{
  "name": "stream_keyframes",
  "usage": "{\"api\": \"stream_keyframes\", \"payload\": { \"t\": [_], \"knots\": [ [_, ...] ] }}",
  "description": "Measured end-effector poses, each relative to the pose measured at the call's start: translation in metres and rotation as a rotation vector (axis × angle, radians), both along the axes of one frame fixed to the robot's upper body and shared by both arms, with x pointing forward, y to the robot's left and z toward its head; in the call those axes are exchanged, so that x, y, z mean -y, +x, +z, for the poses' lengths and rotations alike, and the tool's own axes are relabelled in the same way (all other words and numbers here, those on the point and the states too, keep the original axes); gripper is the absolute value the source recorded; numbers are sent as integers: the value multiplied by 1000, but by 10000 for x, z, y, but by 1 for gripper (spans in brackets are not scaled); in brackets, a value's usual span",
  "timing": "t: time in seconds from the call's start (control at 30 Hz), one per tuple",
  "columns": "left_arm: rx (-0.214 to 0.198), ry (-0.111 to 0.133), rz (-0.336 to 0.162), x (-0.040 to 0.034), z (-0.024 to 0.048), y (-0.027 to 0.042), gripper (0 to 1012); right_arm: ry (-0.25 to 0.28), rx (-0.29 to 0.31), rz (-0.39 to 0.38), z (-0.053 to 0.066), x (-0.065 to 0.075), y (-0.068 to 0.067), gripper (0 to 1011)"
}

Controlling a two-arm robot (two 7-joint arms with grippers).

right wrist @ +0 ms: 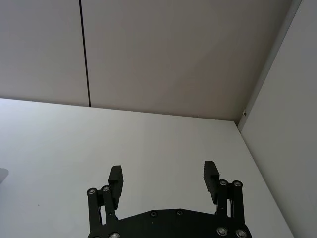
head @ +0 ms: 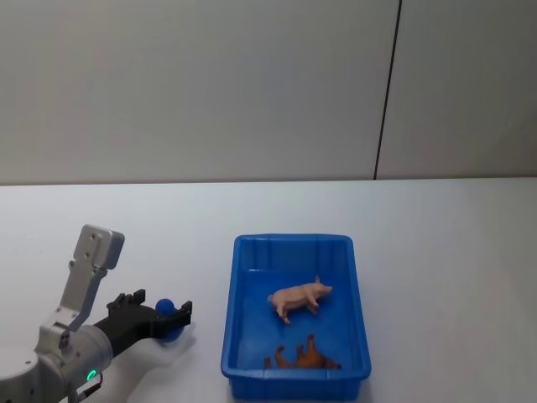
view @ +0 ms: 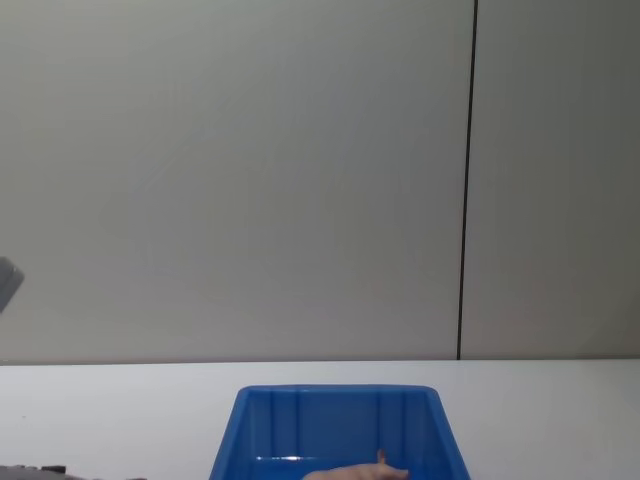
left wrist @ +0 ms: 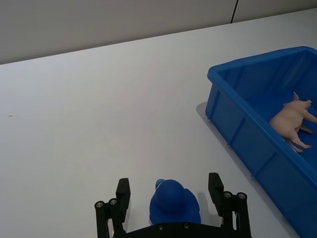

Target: Pick up the two dolls from the table and place them into the box.

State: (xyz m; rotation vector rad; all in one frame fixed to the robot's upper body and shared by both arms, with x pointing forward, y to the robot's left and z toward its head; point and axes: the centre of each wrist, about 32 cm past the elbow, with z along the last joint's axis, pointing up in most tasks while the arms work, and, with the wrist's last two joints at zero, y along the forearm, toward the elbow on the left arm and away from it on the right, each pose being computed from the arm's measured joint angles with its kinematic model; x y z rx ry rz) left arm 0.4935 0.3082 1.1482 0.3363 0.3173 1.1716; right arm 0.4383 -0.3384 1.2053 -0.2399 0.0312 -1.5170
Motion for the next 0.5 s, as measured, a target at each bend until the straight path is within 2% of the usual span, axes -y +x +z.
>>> {"api": "stream_keyframes", "payload": {
  "t": [0.27,0.5],
  "knots": [
    [-6,-13,-6,21,-59,85,1001,-1,1,-1,0,4,-1,1001],
    [-42,-15,-12,48,-81,120,1001,-1,1,-2,-1,6,-3,1001]
  ]
}}
